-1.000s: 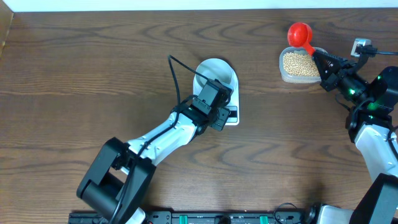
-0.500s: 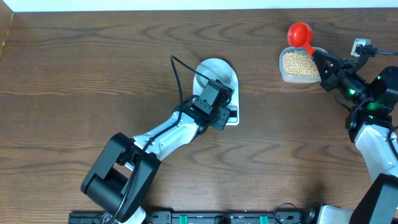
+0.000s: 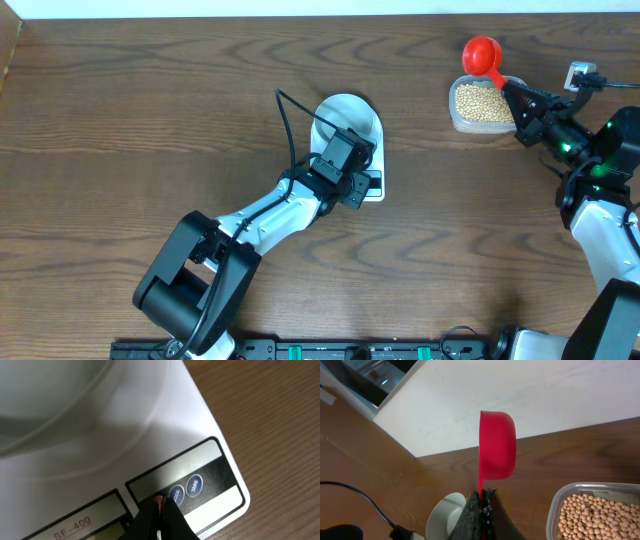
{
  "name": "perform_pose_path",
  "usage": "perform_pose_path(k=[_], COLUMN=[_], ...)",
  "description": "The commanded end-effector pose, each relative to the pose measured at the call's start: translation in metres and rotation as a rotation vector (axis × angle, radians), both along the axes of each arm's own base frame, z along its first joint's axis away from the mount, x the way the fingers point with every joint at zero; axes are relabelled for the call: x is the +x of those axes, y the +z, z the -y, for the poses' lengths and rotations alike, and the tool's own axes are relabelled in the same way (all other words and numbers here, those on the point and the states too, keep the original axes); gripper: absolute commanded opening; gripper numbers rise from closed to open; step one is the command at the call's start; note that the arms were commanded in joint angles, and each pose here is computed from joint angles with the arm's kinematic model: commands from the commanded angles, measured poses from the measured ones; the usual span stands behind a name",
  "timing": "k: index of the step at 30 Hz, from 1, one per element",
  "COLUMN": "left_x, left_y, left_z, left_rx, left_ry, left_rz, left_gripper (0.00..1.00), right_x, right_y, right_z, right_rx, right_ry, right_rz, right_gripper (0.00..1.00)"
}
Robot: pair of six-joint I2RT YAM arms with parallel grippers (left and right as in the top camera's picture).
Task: Scoop item into bowl and weigh 50g on scale
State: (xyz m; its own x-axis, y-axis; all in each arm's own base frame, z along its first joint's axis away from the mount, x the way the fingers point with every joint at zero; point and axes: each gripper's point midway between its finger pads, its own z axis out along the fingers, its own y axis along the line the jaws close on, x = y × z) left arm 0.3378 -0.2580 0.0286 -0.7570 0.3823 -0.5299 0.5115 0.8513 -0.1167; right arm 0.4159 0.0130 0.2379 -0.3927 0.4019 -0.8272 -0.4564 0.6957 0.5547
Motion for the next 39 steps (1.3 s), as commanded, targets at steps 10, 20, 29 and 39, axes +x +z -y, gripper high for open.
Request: perform_pose_path(k=[10,20,29,39], left_x=[0.006,0.002,0.002,-0.009], left_y=[-0.007,0.018,0.074,0.061], left_z=[0.005,0.002,0.001,-0.007], left_rx=[0.015,0.002,-0.069,-0.023], left_ry=[-0.012,-0.012,-0.010,-0.011], left_rz=[0.012,0.030,0.126,0.064], left_gripper=[0.07,0.07,0.07,0.08], right_x=[0.000,0.000,0.000,0.000], right_y=[0.013,0.013,0.013,0.013], right_z=[-0.001,-0.001,-0.001,-0.001], right_rx=[-0.023,-0.023,-0.023,-0.023], right_ry=[0.002,0.001,0.001,0.000], right_rz=[0.042,0.043,0.043,0.043], right_gripper=[0.01,0.01,0.01,0.01])
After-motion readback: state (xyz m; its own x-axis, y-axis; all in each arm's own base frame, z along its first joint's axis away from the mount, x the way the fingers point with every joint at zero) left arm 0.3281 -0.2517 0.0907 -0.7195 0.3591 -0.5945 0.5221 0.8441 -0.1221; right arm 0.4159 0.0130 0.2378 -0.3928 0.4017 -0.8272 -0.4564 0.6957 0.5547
